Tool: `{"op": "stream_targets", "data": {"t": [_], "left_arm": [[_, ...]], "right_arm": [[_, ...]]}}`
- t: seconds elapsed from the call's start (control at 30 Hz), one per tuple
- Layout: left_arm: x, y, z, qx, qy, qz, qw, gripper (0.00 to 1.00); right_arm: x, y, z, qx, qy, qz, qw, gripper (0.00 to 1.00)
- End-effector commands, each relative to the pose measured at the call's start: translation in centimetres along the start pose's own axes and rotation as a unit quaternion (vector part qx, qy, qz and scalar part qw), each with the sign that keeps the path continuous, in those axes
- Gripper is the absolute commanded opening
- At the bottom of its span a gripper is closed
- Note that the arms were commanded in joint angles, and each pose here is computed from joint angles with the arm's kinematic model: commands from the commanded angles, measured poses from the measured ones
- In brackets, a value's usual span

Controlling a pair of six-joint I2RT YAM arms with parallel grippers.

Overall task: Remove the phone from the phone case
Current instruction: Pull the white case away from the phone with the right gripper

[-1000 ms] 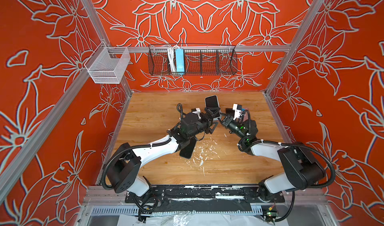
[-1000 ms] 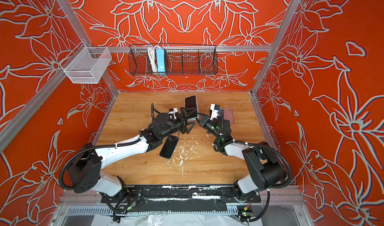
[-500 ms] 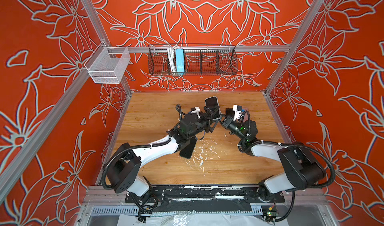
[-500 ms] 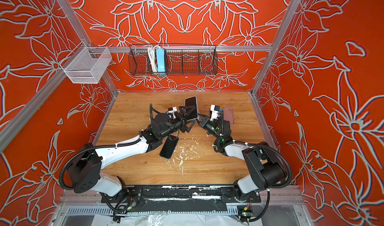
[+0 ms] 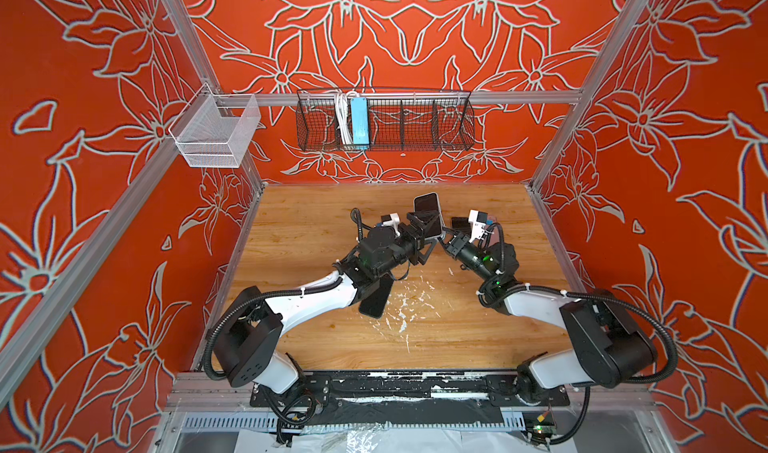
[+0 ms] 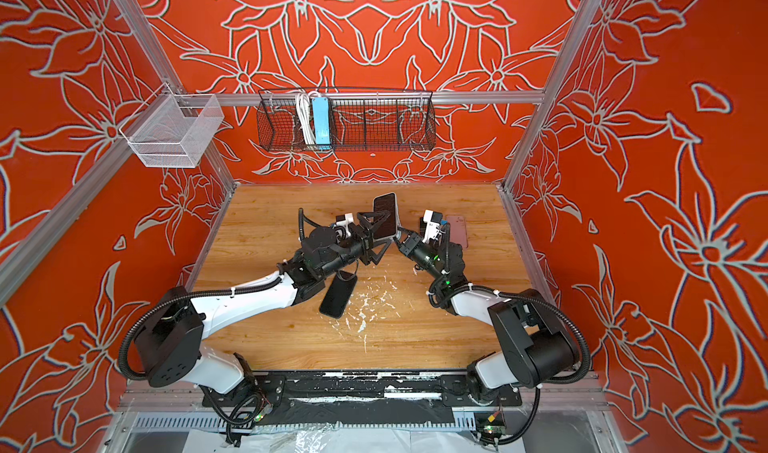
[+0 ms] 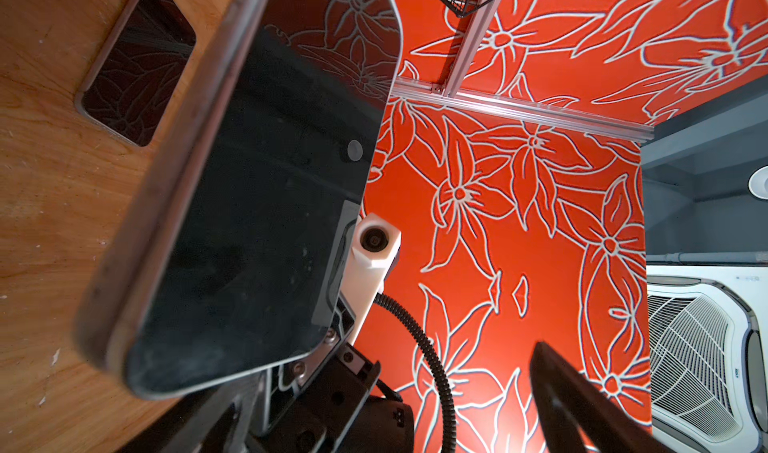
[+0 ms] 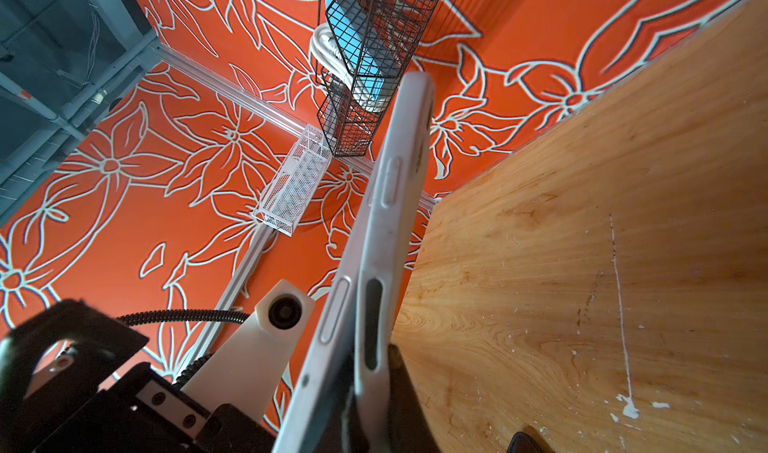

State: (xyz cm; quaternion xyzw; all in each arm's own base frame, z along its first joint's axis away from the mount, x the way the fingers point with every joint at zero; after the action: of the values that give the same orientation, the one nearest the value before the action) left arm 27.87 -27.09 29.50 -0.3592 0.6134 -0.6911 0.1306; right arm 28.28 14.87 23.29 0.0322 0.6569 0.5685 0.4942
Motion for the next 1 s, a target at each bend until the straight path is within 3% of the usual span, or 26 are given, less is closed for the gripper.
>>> {"op": "stream_targets", "data": {"t": [0.0, 0.17, 0.37, 0.73, 0.97], "left_arm": [[-0.7, 0.6, 0.2, 0.001, -0.016, 0.006, 1.000, 0.98], [-1.1, 0.6, 0.1, -0.009, -0.028, 0.016, 0.999, 0.92], [-1.5, 0.6, -0.3, -0.015, -0.045, 0.028, 0.998, 0.74], [-2.1, 0.2, -0.4, -0.020, -0.057, 0.047, 0.997, 0.51], [-2.1, -0.1, 0.3, -0.002, -0.038, 0.039, 0.999, 0.31]], "right_arm": [[-0.8, 1.9, -0.4, -0.042, -0.026, -0.023, 0.999, 0.00], [-0.8, 2.1, -0.8, -0.044, -0.028, -0.025, 0.998, 0.00], [-0.9, 2.5, -1.3, -0.047, -0.031, -0.031, 0.998, 0.00], [-0.6, 2.7, -1.6, -0.053, -0.026, -0.031, 0.998, 0.00], [-0.3, 2.6, -2.1, -0.042, -0.022, -0.027, 0.999, 0.00]]}}
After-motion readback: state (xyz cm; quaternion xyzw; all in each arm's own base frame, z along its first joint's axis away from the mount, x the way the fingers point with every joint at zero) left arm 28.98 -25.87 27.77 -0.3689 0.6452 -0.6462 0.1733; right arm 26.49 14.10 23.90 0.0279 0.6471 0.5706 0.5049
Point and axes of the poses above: each gripper's point midway between its finger pads, its own z axis out along the fingers, its own y axis along the line the jaws close on, x = y × z, the point moved 10 cm from there along -z, back along the fingers, and after that the axes turned 11 degrees about -z, right-handed, at the moved point
